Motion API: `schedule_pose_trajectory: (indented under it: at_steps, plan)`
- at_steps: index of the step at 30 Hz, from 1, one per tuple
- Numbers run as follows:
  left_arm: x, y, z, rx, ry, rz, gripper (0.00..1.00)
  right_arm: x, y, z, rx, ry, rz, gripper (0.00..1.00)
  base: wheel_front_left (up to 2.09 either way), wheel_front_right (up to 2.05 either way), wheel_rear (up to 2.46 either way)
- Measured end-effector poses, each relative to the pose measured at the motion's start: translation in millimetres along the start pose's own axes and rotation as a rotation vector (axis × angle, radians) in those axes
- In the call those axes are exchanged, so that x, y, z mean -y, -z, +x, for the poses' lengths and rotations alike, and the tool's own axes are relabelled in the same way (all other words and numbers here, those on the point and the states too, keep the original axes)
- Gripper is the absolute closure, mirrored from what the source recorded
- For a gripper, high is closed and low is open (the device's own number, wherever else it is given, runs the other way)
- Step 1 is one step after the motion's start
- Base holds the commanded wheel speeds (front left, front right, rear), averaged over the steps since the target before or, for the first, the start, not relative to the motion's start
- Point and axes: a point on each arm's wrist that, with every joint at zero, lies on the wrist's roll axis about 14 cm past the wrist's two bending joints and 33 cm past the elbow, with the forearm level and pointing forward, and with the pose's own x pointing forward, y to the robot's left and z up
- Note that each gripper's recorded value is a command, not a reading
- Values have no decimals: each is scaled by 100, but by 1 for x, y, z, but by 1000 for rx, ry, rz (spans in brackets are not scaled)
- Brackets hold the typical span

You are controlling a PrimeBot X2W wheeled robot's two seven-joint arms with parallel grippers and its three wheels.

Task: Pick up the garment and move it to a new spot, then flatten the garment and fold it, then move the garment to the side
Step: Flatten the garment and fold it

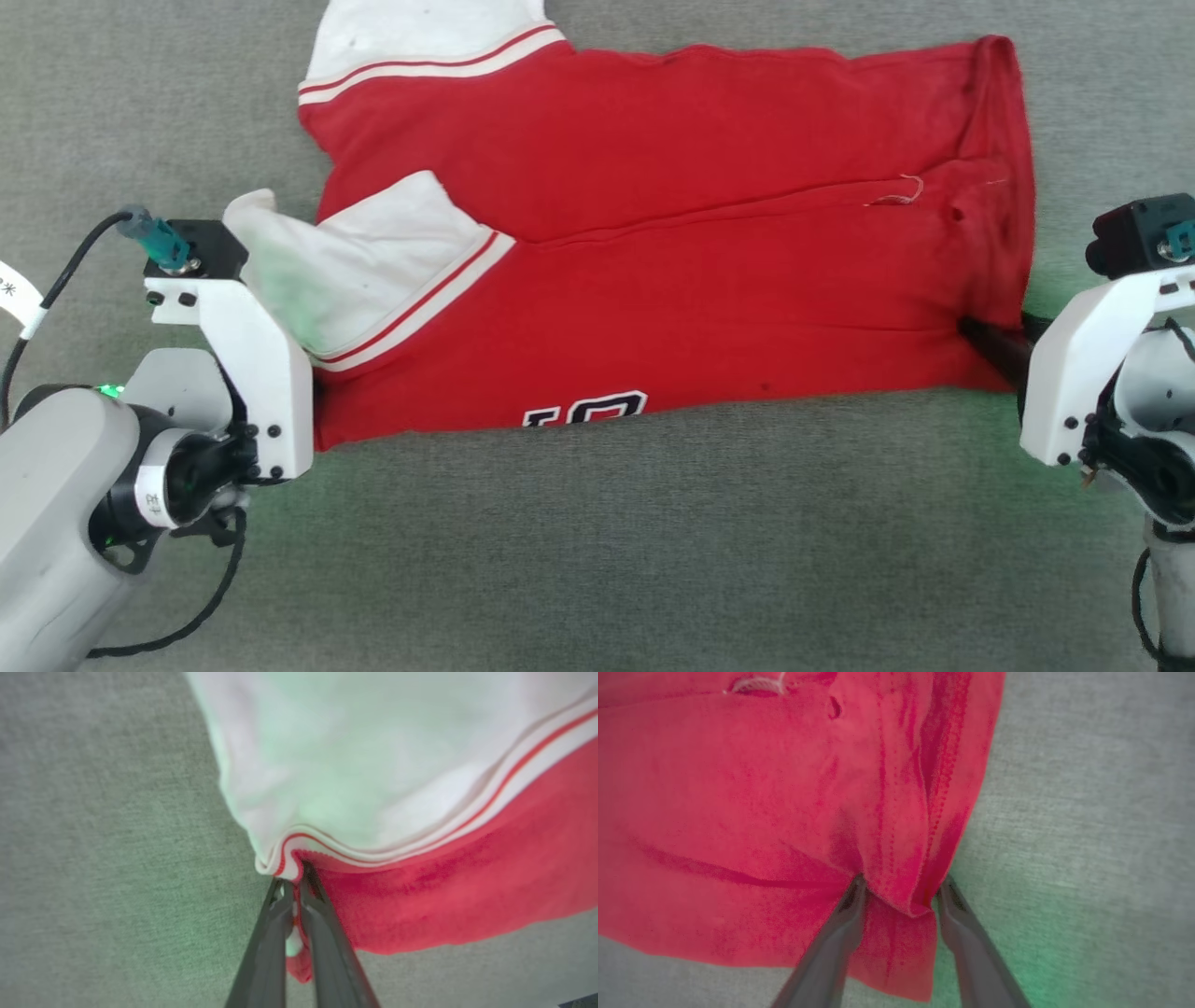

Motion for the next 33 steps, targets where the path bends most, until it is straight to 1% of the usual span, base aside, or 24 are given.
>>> schedule_pose_trajectory:
  at_steps: [2,5,16,20,23,28,29,30,31,32,33]
  plan:
    - [2,-3,0,27,9,-4,100,-2,-3,4,-10,-14,-7,100,0,0,0]
    - [2,-3,-5,30,12,-9,100,-4,-6,-1,-11,-38,-5,100,0,0,0]
    - [0,4,-50,73,-12,7,100,-3,-8,-44,-25,-60,-37,100,0,0,0]
    - [4,14,-58,70,-3,-7,100,5,3,-57,-58,-41,-24,100,0,0,0]
    - [6,28,-56,38,4,-25,100,10,15,-61,-92,-28,-1,100,0,0,0]
    - [4,46,-42,-17,6,-46,100,12,36,-50,-149,-21,41,100,0,0,0]
    - [5,47,-39,-22,12,-47,100,11,38,-47,-149,-24,46,82,0,0,0]
    - [6,48,-35,-25,19,-44,80,10,38,-44,-147,-25,43,76,0,0,0]
    - [6,49,-32,-26,22,-34,19,10,38,-41,-141,-24,44,56,0,0,0]
    - [6,47,-30,-22,23,-31,0,9,37,-39,-129,-29,48,0,0,0,0]
    - [6,46,-29,-20,26,-26,0,7,37,-37,-119,-33,50,0,0,0,0]
